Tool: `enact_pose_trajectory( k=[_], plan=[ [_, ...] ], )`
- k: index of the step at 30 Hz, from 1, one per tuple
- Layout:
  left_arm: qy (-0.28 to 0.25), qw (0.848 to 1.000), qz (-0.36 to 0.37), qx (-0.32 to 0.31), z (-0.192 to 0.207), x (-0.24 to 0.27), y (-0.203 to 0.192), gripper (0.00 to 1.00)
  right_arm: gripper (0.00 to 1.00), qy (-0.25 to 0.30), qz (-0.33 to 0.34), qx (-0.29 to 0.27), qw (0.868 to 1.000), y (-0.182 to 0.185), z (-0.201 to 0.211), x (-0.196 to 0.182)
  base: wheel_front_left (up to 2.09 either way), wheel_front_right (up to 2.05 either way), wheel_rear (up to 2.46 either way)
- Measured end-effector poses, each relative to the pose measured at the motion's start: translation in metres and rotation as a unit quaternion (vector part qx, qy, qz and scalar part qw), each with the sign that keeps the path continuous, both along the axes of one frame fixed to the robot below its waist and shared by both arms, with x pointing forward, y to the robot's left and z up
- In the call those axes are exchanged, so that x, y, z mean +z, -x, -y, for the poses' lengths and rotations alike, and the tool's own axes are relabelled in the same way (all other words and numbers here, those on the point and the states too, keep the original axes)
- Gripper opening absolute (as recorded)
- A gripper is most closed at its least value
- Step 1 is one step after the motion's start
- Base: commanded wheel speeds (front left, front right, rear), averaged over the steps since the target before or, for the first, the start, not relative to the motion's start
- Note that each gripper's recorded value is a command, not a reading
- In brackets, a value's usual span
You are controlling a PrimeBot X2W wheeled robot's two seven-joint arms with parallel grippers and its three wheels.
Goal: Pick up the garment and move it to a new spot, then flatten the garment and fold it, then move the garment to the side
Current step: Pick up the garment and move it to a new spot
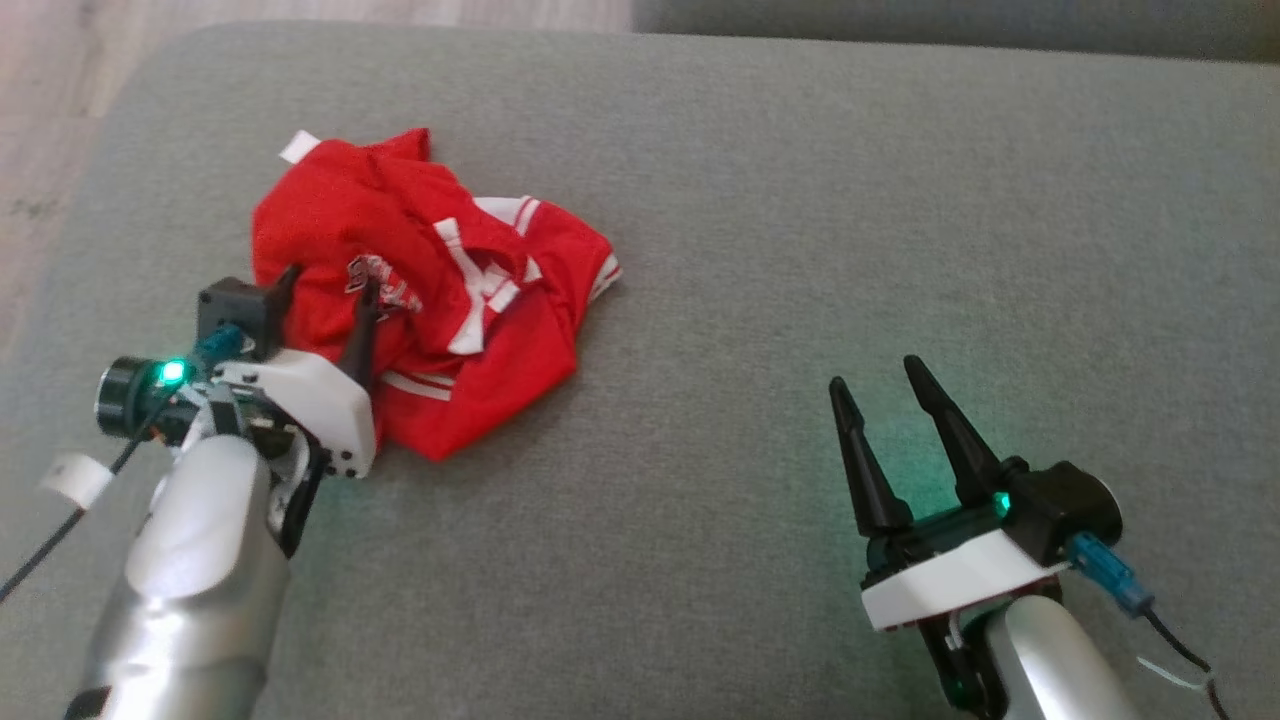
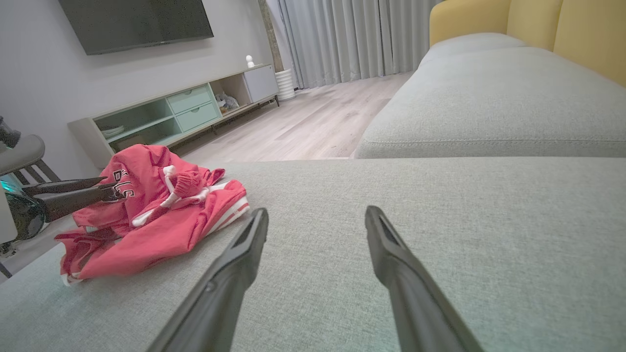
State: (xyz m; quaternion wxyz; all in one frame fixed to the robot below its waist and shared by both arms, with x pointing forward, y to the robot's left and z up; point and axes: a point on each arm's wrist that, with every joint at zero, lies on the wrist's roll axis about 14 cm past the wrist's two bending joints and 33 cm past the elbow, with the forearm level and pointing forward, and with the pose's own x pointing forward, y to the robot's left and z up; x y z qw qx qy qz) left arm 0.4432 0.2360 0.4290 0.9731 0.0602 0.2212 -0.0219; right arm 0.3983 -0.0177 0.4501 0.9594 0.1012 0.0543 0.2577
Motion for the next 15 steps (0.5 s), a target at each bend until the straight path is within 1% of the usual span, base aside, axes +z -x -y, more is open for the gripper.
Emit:
enact_pose_trajectory(
  k=[3, 4, 5, 8, 11, 13, 15],
  plan=[
    [0.003, 1.000, -0.027, 0.003, -0.001, -0.013, -0.004, 1.00, 1.00, 0.003, -0.001, -0.004, 1.000, -0.002, 0.003, -0.002, 0.00, 0.00, 0.00],
    [0.006, 0.999, -0.036, 0.004, -0.001, -0.018, -0.005, 0.42, 1.00, 0.005, 0.001, -0.006, 1.000, -0.003, 0.005, -0.002, 0.00, 0.00, 0.00],
    [0.008, 0.999, -0.040, -0.004, 0.003, -0.020, -0.007, 0.00, 1.00, 0.005, 0.003, -0.012, 1.000, -0.005, 0.009, 0.000, 0.00, 0.00, 0.00],
    [0.015, 1.000, 0.000, -0.012, 0.008, -0.007, -0.016, 0.00, 1.00, 0.006, 0.009, -0.018, 1.000, -0.005, 0.013, 0.004, 0.00, 0.00, 0.00],
    [0.029, 0.997, 0.072, -0.020, 0.015, 0.025, -0.027, 0.00, 1.00, 0.004, 0.017, -0.022, 1.000, -0.004, 0.015, 0.011, 0.00, 0.00, 0.00],
    [0.036, 0.991, 0.126, -0.033, 0.024, 0.053, -0.034, 0.00, 1.00, 0.003, 0.023, -0.024, 0.999, -0.003, 0.017, 0.016, 0.00, 0.00, 0.00],
    [0.048, 0.981, 0.180, -0.047, 0.035, 0.085, -0.040, 0.00, 1.00, 0.001, 0.031, -0.027, 0.999, -0.001, 0.018, 0.023, 0.00, 0.00, 0.00]
  ],
)
